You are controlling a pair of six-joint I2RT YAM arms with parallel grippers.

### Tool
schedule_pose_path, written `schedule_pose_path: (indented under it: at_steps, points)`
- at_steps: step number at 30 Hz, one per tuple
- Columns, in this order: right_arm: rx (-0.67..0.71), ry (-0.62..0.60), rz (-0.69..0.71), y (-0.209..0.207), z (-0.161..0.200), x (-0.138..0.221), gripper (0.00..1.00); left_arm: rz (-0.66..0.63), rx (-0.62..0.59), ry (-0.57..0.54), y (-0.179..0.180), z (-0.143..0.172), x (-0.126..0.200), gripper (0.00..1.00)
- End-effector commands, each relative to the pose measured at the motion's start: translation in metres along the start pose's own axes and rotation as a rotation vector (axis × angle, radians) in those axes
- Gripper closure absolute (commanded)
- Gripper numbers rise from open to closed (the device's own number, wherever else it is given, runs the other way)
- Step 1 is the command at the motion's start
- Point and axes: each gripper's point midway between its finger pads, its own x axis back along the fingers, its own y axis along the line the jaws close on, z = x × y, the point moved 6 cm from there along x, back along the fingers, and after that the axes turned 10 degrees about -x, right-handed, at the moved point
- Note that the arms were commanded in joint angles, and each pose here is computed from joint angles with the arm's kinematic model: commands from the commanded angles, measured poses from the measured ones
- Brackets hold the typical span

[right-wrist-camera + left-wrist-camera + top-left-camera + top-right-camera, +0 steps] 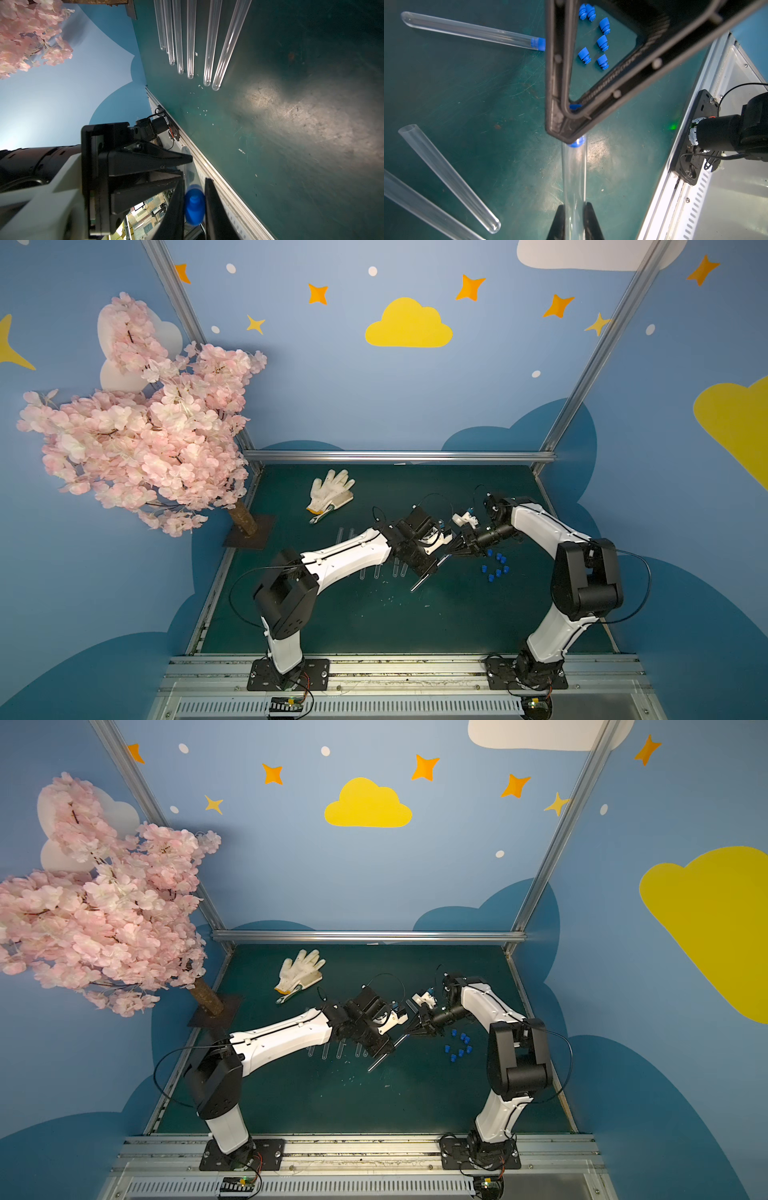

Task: Remove stoppers from test tubes
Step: Open the stopper on the test tube.

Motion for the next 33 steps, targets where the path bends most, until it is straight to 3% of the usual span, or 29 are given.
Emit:
schedule_pose_path:
  at_steps: [1,33]
  points:
    - [0.047,-0.036,-0.004,0.011,0.001,0.011,0.96,0.020,0.042,0.063,0.002,0.021,-0.006,0.97]
    - [0.063,-0.090,0.091,0.011,0.002,0.029,0.93,-0.001,0.047,0.123,0.004,0.040,-0.008,0.97]
